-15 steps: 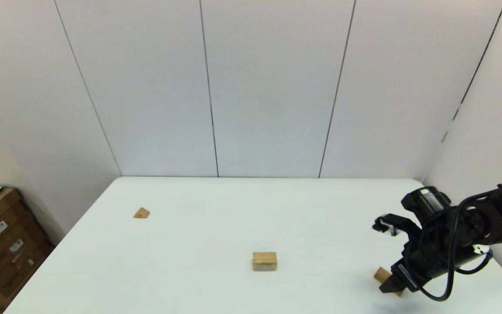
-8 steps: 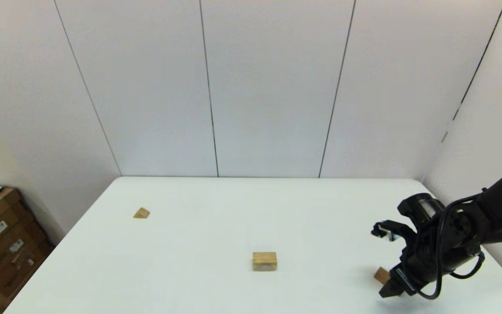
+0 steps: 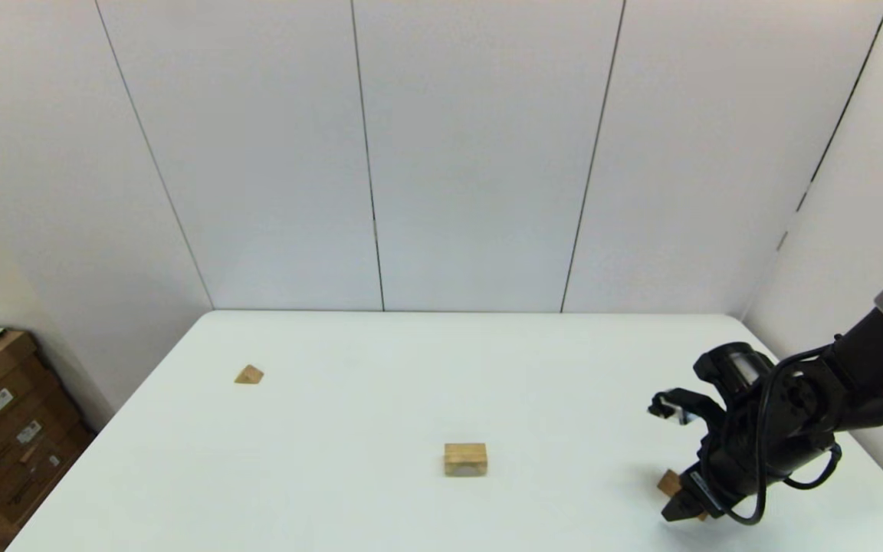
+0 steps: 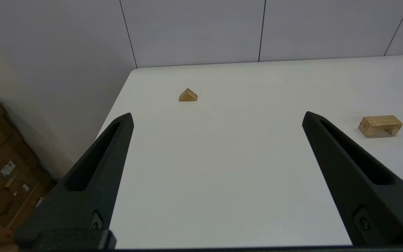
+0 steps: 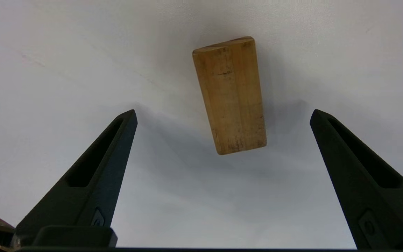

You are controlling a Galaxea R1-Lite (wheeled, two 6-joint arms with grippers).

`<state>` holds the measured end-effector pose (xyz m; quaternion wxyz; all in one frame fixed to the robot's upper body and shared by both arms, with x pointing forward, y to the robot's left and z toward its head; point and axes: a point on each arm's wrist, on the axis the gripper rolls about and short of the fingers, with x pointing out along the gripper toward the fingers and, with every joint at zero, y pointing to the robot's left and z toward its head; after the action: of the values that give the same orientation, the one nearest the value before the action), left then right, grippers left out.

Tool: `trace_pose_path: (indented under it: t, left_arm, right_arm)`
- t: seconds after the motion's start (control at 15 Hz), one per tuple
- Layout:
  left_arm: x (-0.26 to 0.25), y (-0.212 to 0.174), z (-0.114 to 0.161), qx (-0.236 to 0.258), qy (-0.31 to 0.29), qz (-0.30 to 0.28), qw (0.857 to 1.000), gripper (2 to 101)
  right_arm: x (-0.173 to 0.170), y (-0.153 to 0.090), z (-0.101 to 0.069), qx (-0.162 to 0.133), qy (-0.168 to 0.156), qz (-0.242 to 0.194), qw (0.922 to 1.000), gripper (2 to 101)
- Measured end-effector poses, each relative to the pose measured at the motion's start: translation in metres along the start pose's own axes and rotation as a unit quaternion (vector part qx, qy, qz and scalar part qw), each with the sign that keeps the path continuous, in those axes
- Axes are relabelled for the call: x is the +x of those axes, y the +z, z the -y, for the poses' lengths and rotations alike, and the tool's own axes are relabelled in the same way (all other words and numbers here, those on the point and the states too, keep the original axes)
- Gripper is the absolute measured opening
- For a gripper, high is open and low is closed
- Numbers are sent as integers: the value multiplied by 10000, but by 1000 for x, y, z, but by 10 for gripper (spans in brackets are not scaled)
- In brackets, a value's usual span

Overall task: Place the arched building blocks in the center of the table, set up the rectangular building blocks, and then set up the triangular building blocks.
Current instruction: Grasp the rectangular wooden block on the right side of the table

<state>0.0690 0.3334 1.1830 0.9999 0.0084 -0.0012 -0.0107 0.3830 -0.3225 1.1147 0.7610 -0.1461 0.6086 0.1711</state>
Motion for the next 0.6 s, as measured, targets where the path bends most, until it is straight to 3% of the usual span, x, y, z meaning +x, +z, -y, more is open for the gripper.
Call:
trace_pose_path:
  t: [0.33, 0.6]
  left_arm:
    - [0, 0, 0, 2, -2, -2, 10000, 978]
    - [0, 0, 0, 0, 2, -2, 10000, 977]
  right_arm:
    - [5, 0, 1, -2, -1, -60, 10000, 980]
    - [5, 2, 1, 5, -3, -22, 10000, 629]
